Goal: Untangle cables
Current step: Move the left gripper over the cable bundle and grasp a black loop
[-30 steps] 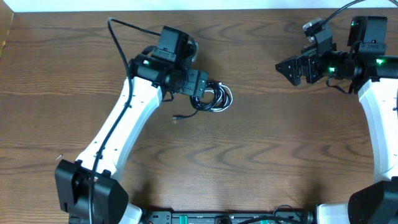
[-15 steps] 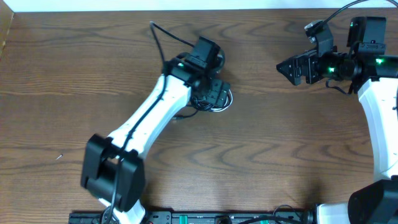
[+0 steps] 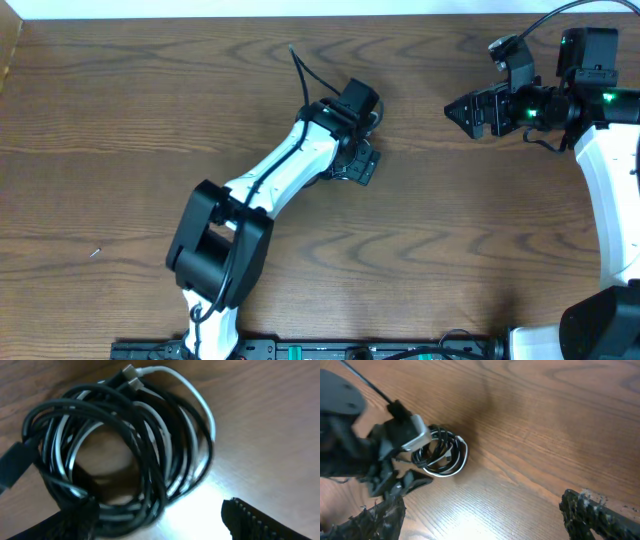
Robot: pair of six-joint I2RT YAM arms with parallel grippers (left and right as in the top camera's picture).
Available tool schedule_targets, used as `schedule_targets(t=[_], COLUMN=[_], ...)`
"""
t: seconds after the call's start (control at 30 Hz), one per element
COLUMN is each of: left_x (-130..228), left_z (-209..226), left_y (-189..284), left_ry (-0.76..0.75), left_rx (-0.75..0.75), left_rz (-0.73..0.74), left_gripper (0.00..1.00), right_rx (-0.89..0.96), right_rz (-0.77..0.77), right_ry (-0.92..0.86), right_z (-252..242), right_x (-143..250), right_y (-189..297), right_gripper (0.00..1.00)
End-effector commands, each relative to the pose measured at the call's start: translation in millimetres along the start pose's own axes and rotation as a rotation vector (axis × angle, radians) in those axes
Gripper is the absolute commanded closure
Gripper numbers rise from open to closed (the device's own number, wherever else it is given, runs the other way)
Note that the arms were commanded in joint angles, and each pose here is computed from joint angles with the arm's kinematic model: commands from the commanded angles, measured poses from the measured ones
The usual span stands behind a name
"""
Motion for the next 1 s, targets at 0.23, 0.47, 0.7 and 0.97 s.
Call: schedule_targets(t=[0.23,0.47,0.7,0.97], left_x=[-9,-5,-2,2], left_z=[9,10,10,11], left_y=[-12,-17,-25,-34], left_ry=[-0.010,-0.009,-0.009,-0.009], left_rx=[-0.048,-0.048,-0.049,-0.051], left_rz=[-0.030,-0.019,-0.001,0.021], left_gripper=[0.52,0.57,0.67,0.91], right_rx=[-0.007,-0.007,-0.007,-0.008], right_rz=[0.014,0.013,0.014,0.017], right_ry=[-0.008,-0.008,-0.008,-0.011], right_z=[3,3,3,3], right_x=[1,1,1,2], right_y=[-2,-2,-2,-3], right_gripper=[0.05,0.05,0.05,0.05])
Point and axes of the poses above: each gripper's point midway between its finger pads, its own y axis back along the fingers, its own z axis along the line the jaws close on, x = y × z, the point moved 1 cm from there along y, back along the fingers, and after that the axes turned 2 degrees about -y, right-handed, at the moved point
